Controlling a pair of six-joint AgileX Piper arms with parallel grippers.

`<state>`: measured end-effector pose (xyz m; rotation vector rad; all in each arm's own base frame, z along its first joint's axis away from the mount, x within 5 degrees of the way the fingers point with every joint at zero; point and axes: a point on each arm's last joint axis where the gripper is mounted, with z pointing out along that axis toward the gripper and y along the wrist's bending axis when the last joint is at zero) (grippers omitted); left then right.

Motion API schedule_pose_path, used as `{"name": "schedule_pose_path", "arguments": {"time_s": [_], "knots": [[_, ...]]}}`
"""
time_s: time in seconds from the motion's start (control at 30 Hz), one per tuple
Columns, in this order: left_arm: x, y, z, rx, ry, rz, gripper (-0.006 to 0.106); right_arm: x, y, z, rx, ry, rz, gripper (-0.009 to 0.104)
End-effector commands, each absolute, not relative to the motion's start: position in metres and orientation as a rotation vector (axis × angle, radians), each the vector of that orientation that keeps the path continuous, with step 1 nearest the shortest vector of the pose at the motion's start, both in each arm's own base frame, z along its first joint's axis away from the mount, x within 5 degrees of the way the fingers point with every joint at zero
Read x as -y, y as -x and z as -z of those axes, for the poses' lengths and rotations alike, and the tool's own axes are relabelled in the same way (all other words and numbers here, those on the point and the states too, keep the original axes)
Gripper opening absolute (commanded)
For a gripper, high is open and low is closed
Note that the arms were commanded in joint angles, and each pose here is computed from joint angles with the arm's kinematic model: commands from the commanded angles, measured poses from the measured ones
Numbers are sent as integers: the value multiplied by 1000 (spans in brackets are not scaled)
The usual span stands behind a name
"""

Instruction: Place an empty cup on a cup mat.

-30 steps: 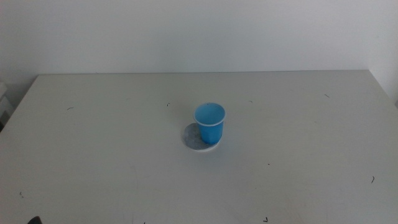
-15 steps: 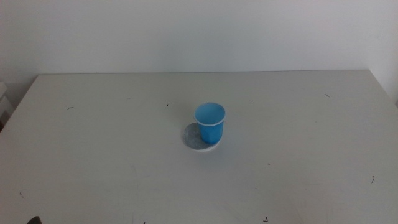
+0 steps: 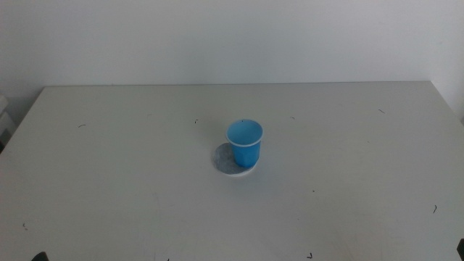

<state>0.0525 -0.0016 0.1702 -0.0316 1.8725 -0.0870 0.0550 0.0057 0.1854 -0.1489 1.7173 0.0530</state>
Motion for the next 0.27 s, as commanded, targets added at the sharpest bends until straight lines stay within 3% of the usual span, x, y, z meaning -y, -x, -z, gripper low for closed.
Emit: {"name": "schedule_pose_path", "arguments": {"time_s": [0.0,0.23], "knots": [[2,-54,-178,-1796,38,101,105,-6,-54,-196,-1611,149,-48,87],[2,-54,-178,-1796,38,101,105,-5,-54,-191,-1648,154,-38,87]]}}
